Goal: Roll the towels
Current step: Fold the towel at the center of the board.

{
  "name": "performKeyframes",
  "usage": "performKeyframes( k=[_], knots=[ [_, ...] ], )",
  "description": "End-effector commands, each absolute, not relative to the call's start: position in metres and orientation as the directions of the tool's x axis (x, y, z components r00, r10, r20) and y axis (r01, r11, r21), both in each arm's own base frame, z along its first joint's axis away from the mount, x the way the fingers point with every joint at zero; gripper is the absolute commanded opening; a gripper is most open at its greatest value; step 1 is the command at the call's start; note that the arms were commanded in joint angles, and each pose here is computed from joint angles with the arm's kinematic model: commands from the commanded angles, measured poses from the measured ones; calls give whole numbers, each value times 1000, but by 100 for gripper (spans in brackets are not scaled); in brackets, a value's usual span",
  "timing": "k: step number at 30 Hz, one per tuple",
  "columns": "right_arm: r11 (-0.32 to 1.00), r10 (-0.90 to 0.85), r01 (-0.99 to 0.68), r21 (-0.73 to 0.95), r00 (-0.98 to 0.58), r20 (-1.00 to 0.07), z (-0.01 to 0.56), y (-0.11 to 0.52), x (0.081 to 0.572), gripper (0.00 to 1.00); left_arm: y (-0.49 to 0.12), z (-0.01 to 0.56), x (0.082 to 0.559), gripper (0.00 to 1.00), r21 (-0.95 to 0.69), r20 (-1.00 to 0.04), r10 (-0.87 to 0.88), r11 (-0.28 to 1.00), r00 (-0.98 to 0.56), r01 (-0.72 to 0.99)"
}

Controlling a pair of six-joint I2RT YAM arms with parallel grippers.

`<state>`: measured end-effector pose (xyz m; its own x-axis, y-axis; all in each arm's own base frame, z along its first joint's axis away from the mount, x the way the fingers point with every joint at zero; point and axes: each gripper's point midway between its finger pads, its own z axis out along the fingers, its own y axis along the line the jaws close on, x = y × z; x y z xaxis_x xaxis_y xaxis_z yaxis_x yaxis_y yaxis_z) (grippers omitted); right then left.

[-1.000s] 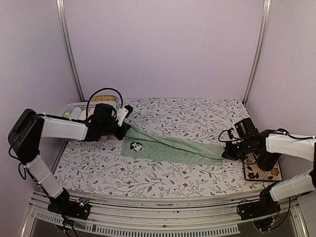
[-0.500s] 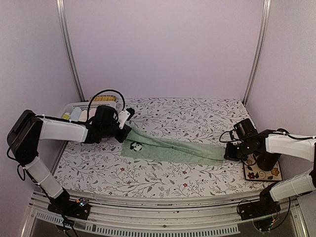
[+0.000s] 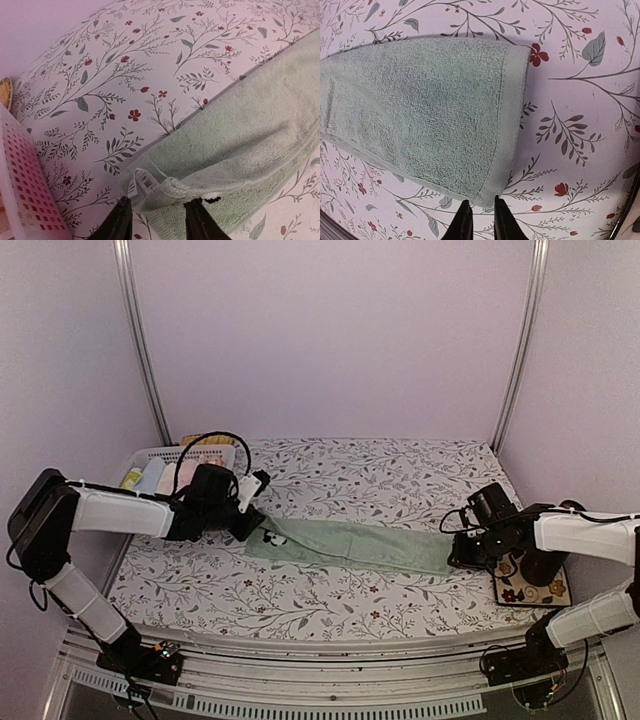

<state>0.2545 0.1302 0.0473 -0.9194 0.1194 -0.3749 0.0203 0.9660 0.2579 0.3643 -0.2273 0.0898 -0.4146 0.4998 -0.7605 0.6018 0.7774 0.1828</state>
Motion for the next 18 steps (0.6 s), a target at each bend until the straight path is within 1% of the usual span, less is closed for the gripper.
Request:
performKeyframes(
  k=[1, 3, 9, 11, 12, 14, 18],
  knots=[
    [971, 114, 24, 236, -919, -377, 47, 128, 254, 25, -226, 100, 349, 38, 174, -779, 479, 786, -406, 594],
    [972, 120, 29, 233, -913, -389, 50, 127, 256, 30, -224, 107, 344, 32, 168, -796, 463, 787, -389, 593],
    [972, 144, 43, 231, -887, -438, 65, 123, 266, 40, -209, 142, 341, 31, 176, -854, 392, 836, -342, 519],
    [968, 162, 54, 245, -880, -447, 68, 122, 271, 43, -203, 154, 344, 34, 181, -875, 362, 859, -320, 478],
    [964, 176, 60, 260, -876, -449, 69, 121, 273, 44, -203, 160, 345, 37, 169, -886, 342, 867, -312, 469],
    [954, 205, 75, 291, -871, -447, 68, 119, 279, 45, -209, 167, 349, 41, 144, -899, 314, 869, -304, 474],
    [939, 241, 95, 330, -867, -435, 61, 122, 294, 45, -230, 170, 367, 41, 55, -897, 252, 879, -363, 474]
  ],
)
